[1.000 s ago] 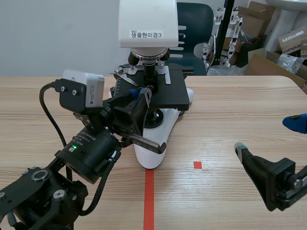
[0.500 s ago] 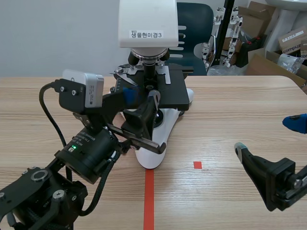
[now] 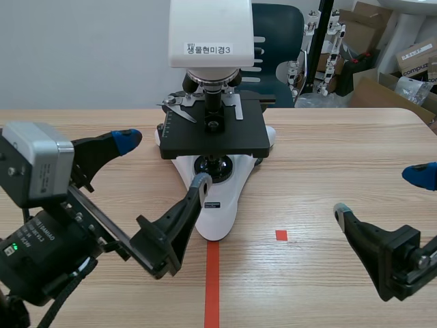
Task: Point at the objective lens
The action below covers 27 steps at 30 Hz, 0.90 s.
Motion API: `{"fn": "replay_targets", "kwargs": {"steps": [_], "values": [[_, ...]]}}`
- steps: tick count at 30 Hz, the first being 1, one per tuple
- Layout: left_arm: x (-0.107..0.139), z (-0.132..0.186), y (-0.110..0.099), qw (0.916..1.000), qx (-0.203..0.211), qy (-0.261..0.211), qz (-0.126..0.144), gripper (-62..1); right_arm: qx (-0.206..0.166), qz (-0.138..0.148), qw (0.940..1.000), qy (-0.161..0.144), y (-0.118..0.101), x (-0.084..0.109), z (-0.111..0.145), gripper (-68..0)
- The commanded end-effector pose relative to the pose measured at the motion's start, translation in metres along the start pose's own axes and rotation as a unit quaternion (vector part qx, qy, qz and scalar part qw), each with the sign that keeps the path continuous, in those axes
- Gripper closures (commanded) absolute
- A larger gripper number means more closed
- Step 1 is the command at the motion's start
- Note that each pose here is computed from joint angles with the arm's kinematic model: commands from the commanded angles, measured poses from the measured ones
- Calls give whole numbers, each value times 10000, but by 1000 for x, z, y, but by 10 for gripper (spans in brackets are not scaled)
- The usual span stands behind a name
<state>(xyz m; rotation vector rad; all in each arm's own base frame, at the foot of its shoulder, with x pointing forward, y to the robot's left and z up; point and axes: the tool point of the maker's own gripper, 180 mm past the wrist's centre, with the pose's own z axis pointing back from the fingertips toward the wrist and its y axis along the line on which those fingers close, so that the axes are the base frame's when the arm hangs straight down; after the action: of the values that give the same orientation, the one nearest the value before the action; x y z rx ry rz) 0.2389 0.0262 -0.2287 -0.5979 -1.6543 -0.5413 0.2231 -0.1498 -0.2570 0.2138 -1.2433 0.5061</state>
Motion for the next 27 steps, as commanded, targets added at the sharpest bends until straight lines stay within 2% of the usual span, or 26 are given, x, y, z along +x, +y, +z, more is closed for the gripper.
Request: {"fn": "replay_targets", "kwargs": {"steps": [1, 6, 10, 12, 18, 24, 27], "values": [[16, 0, -1, 9999, -66, -128, -8, -623, 18, 90, 9999, -120, -2, 9, -1, -679], [25, 15, 3, 9991, -184, 347, -168, -623, 18, 90, 9999, -120, -2, 9, -1, -679], [40, 30, 13, 9979, 37, 447, -459, -623, 18, 90, 9999, -122, -2, 9, -1, -679], [46, 36, 13, 9973, 31, 516, -520, -623, 18, 90, 9999, -122, -2, 9, -1, -679], [53, 50, -2, 9960, -13, 813, -377, -623, 18, 90, 9999, -122, -2, 9, -1, -679], [49, 55, -21, 9902, -171, 1356, -304, -623, 18, 90, 9999, -122, -2, 9, -1, -679], [57, 54, -29, 9908, -225, 1314, -224, -623, 18, 90, 9999, -122, -2, 9, -1, -679]]}}
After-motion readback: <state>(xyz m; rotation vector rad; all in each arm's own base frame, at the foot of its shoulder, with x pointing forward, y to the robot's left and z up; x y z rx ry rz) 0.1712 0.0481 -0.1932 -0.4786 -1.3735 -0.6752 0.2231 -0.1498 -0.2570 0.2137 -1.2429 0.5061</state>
